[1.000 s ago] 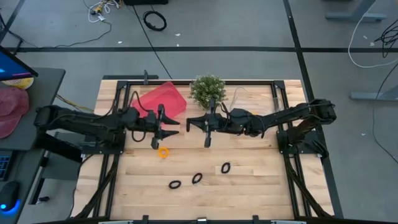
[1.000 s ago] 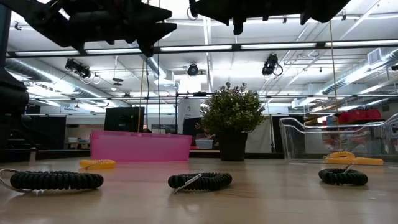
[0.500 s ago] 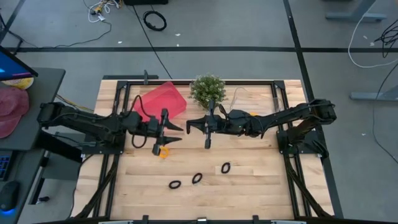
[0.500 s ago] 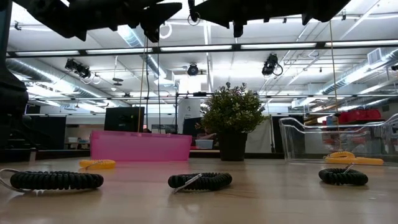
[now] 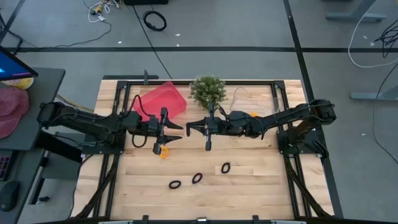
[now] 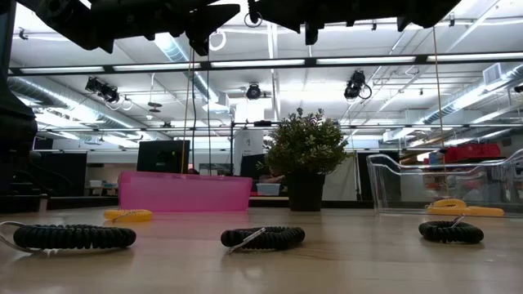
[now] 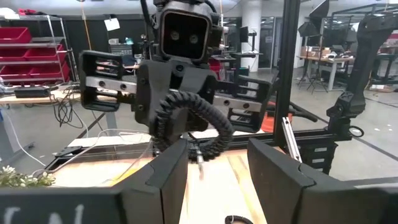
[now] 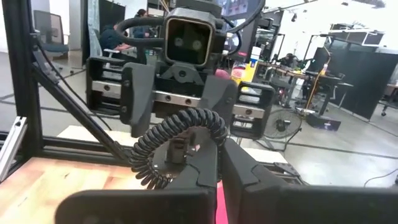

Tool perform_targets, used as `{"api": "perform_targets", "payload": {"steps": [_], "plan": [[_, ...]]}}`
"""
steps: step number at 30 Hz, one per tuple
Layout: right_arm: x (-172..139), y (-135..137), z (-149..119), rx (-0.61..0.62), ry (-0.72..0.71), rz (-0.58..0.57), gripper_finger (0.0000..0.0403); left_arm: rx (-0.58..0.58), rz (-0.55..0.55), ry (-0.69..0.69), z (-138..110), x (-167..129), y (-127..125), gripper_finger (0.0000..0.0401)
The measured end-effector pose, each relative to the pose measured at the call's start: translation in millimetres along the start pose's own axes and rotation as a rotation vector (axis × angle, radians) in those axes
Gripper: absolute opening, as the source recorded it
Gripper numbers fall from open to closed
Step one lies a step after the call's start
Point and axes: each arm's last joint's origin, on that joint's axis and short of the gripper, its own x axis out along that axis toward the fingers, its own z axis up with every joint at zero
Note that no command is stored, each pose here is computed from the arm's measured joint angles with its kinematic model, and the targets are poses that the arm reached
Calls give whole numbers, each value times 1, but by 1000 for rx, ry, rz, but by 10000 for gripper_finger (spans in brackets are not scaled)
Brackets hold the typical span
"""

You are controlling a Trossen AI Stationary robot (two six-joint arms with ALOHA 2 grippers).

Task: Sort spring keychains
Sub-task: Put the top black spring keychain into the red bin

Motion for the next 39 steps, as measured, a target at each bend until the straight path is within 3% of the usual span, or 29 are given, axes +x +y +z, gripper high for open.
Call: {"api": "perform_targets", "payload": {"steps": [10, 19, 22, 25, 27, 32, 39], "plan": [[21, 6, -20, -2, -48, 6, 2, -8, -24, -24, -17, 20, -6, 172], [33, 8, -17, -14, -23, 3, 2, -6, 2, -17, -23, 25, -5, 164], [33, 8, -17, -14, -22, 7, 2, -1, 8, -11, -23, 25, -5, 116], [33, 9, -17, -17, -21, 20, 2, 11, 3, 2, -25, 25, -5, 30], [33, 9, -17, -18, -16, 21, 6, 21, 10, 7, -25, 25, -4, 21], [33, 9, -18, 26, -7, 14, 36, 40, 36, 21, -26, 25, -4, 20], [28, 5, -13, 36, 37, -31, 113, 63, 90, 57, -22, 18, -2, 19]]}}
